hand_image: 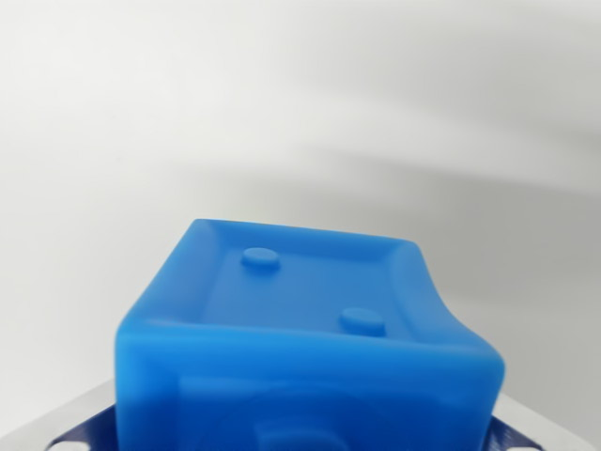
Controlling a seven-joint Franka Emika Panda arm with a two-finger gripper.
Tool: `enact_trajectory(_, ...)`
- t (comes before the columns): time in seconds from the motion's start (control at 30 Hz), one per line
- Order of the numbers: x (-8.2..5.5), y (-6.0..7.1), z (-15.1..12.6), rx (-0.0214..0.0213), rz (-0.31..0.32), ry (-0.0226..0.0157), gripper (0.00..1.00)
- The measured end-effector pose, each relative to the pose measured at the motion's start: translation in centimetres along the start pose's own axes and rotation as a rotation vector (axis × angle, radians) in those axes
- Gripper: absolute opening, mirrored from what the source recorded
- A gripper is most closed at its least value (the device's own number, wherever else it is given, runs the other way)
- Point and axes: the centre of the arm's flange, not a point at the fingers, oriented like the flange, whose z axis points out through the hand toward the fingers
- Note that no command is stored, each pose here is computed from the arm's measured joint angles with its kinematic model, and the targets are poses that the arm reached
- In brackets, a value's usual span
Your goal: Stack cube
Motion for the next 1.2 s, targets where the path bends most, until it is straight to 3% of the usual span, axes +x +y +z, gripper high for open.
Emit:
enact_trajectory(1.0, -4.4, 1.1, -3.6, 0.0013, -0.305, 0.0005, 0.0)
enact_trajectory(1.1, -4.7, 1.2, -3.8, 0.0017, -0.323, 0.0016, 0.0)
enact_trajectory(1.2, -4.8, 1.2, -3.3, 0.0009, -0.328, -0.0002, 0.0)
